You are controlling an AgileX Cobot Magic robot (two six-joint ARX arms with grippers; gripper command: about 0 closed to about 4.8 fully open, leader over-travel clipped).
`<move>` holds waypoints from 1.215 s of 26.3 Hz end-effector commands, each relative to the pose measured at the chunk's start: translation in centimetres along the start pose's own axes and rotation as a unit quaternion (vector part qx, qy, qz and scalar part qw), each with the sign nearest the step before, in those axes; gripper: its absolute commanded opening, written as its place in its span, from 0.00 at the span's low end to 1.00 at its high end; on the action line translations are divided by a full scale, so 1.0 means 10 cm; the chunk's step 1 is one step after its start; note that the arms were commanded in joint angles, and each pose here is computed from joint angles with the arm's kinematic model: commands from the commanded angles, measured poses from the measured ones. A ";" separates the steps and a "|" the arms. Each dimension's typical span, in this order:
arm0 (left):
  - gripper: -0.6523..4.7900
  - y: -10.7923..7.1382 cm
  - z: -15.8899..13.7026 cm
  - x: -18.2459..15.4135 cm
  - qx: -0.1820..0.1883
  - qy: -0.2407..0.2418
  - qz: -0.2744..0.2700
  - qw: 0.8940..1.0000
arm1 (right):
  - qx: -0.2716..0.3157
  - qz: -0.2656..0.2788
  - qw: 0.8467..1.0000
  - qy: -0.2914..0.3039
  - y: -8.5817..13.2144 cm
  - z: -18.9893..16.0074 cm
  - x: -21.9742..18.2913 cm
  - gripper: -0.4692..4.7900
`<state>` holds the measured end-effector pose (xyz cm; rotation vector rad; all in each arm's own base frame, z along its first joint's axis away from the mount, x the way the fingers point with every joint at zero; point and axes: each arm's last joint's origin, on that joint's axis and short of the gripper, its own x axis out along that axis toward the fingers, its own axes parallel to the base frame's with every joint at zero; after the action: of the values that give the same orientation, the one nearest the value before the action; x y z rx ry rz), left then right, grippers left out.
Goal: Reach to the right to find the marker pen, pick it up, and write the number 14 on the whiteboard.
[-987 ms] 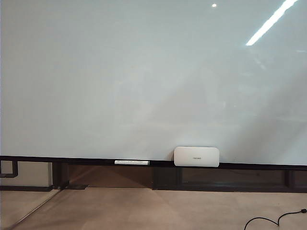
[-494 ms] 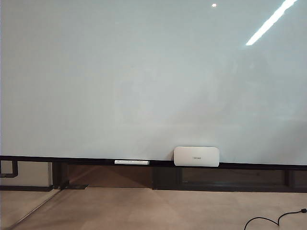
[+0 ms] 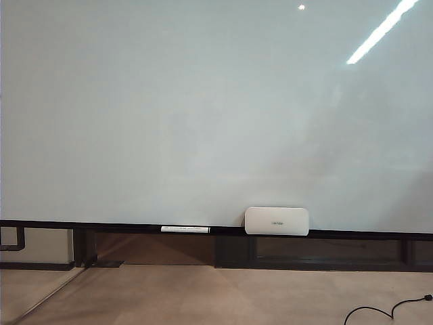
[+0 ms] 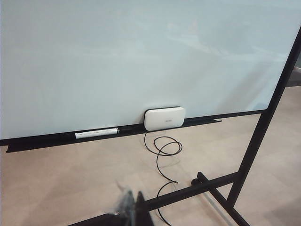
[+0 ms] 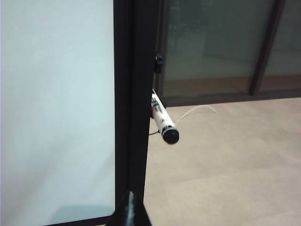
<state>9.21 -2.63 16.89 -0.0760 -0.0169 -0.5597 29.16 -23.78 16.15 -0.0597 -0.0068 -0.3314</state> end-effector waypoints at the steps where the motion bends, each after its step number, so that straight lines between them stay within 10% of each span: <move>1: 0.11 0.00 0.03 0.00 0.003 -0.010 0.009 1.000 | -0.001 0.003 1.000 -0.004 -0.09 -0.07 0.07 0.13; 16: 0.11 0.07 -0.02 0.14 0.011 0.028 0.021 0.999 | -0.034 0.062 0.997 -0.024 -0.34 -0.59 0.67 0.10; 24: 0.11 0.15 -0.01 0.34 0.015 0.047 0.018 0.999 | -0.065 0.063 0.994 -0.053 -0.40 -0.59 0.71 0.35; 28: 0.11 0.19 0.06 0.47 0.023 0.070 0.001 0.997 | -0.072 0.052 0.994 -0.067 -0.45 -0.52 0.75 0.74; 32: 0.11 0.21 0.06 0.54 0.022 0.076 -0.013 0.997 | -0.060 0.054 0.994 -0.072 -0.50 -0.45 0.85 0.73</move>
<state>14.83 -3.59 17.15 0.0020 0.1516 -0.5781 35.34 -31.25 11.64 -0.2116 -0.1174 -0.2197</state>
